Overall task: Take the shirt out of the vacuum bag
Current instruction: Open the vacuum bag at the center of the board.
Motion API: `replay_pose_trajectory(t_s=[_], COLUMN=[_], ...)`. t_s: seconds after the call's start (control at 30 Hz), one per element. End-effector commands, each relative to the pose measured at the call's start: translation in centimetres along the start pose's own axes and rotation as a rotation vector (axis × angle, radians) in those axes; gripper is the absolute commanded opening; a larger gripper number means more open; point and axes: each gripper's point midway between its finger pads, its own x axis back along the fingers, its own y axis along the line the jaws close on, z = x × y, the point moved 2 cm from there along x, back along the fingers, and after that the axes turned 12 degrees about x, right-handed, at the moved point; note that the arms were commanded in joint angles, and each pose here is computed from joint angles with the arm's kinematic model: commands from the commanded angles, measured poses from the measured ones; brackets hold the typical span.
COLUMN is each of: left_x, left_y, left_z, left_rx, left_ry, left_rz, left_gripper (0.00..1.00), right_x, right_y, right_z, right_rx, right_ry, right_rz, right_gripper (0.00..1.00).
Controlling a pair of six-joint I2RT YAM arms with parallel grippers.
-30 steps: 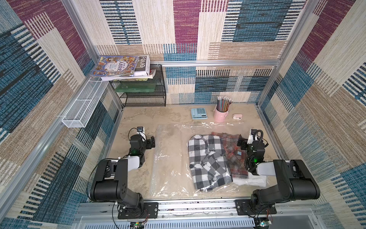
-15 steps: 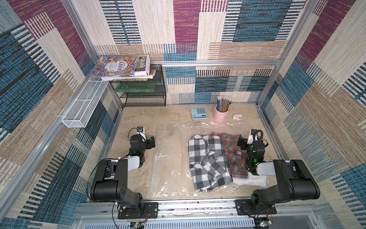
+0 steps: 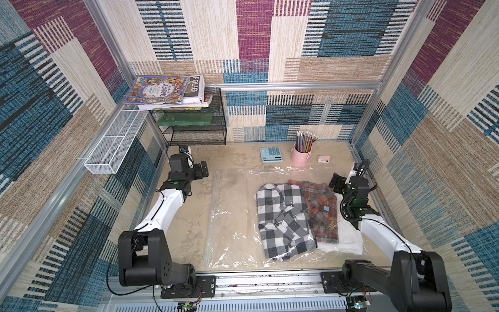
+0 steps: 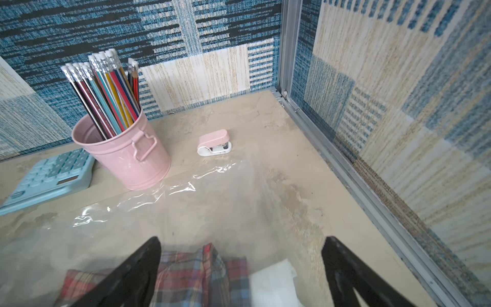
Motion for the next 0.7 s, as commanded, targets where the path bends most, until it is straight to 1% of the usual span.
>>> replay_pose_trajectory(t_s=[0.0,0.1,0.2,0.27,0.37,0.43,0.47,0.53,0.6,0.67], left_x=[1.8,3.6,5.1,5.9,7.2,8.1,8.5,9.2,9.8,10.4], left_y=[0.4,-1.2,-2.4,-3.0,-2.8,-2.7,-2.8,-2.9,-3.1,-3.1], left_z=[5.5,7.5,9.7,10.7,11.2,11.0,10.9,10.7,10.6,10.7], left_rx=[0.205,0.327,0.439,0.477,0.483,0.469,0.464,0.465,0.467,0.469], left_ry=[0.310,0.480,0.621,0.672,0.682,0.664,0.656,0.642,0.628,0.619], left_rz=[-0.038,0.018,0.068,0.097,0.086,0.089,0.094,0.108,0.122,0.125], left_gripper=[0.99,0.99,0.96,0.95,0.95,0.95,0.95,0.95,0.95,0.95], right_x=[1.8,4.2,7.2,9.4,12.3,13.6,13.8,13.5,13.1,12.5], right_y=[1.1,5.1,11.0,15.1,21.1,24.7,25.9,27.7,28.5,28.3], right_z=[1.7,0.3,-0.1,0.1,1.1,2.6,3.2,5.7,7.8,9.3], right_rx=[-0.054,-0.024,0.031,0.081,0.170,0.258,0.290,0.342,0.365,0.371], right_ry=[0.149,0.169,0.203,0.245,0.324,0.394,0.428,0.533,0.601,0.640], right_rz=[-0.073,-0.262,-0.460,-0.559,-0.670,-0.698,-0.684,-0.637,-0.610,-0.578], right_gripper=[0.96,0.96,0.96,0.96,0.96,0.96,0.96,0.96,0.96,0.96])
